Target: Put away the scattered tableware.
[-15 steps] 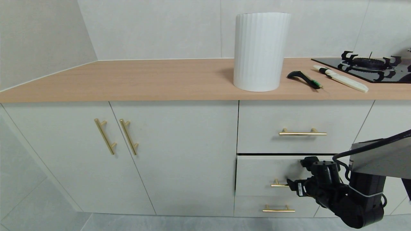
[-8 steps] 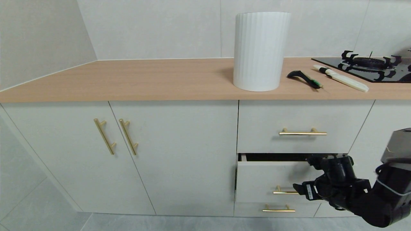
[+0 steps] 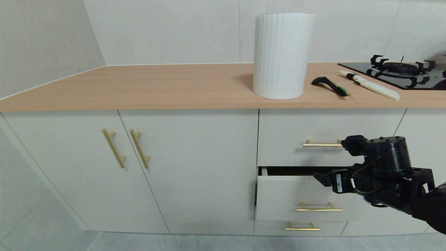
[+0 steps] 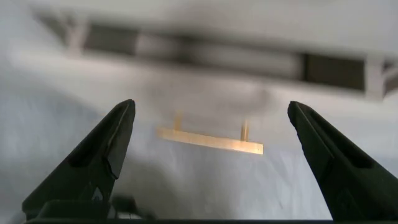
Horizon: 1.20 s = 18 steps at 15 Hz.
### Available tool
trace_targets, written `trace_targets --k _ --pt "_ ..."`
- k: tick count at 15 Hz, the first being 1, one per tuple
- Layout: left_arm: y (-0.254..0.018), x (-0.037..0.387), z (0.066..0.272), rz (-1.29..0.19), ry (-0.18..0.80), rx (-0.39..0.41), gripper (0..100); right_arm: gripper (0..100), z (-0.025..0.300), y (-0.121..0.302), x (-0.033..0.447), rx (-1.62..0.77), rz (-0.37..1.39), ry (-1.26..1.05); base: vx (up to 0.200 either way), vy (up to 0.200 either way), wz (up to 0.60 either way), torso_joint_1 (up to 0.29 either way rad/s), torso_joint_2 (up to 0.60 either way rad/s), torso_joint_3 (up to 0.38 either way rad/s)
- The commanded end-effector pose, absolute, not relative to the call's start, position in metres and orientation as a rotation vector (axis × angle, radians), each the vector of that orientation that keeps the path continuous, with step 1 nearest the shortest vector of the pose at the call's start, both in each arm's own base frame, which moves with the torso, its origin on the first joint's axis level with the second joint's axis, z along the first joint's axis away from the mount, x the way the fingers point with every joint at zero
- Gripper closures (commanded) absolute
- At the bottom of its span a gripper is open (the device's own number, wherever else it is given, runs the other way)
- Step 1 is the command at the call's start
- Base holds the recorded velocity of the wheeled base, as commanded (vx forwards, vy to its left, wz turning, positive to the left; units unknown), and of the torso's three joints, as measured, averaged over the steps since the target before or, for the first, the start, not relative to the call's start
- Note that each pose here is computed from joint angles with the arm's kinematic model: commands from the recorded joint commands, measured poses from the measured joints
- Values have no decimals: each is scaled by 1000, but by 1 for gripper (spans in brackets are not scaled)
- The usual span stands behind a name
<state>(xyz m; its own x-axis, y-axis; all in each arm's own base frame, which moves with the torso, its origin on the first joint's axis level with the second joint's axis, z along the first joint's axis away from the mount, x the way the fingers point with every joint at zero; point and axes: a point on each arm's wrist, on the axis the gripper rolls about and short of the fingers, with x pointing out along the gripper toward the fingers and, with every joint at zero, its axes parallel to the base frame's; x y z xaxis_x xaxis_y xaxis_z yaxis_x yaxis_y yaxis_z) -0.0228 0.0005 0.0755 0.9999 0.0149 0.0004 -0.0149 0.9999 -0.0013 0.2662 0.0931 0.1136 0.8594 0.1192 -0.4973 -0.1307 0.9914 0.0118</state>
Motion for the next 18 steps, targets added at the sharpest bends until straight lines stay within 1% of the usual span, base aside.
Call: trace_targets --k 1,5,9,12,18 --pt "1 -23 75 15 0 -2 0 0 103 98 278 -26 130 525 0 0 0 0 0 0" --pt "1 -23 75 15 0 -2 0 0 67 105 300 -32 100 521 0 0 0 0 0 0" --pt "1 -23 75 15 0 -2 0 0 51 106 310 -29 87 516 0 0 0 0 0 0" --pt "1 -23 75 15 0 -2 0 0 44 104 317 -31 56 505 0 0 0 0 0 0" --pt "1 -23 75 15 0 -2 0 0 41 103 315 -41 51 536 0 0 0 0 0 0"
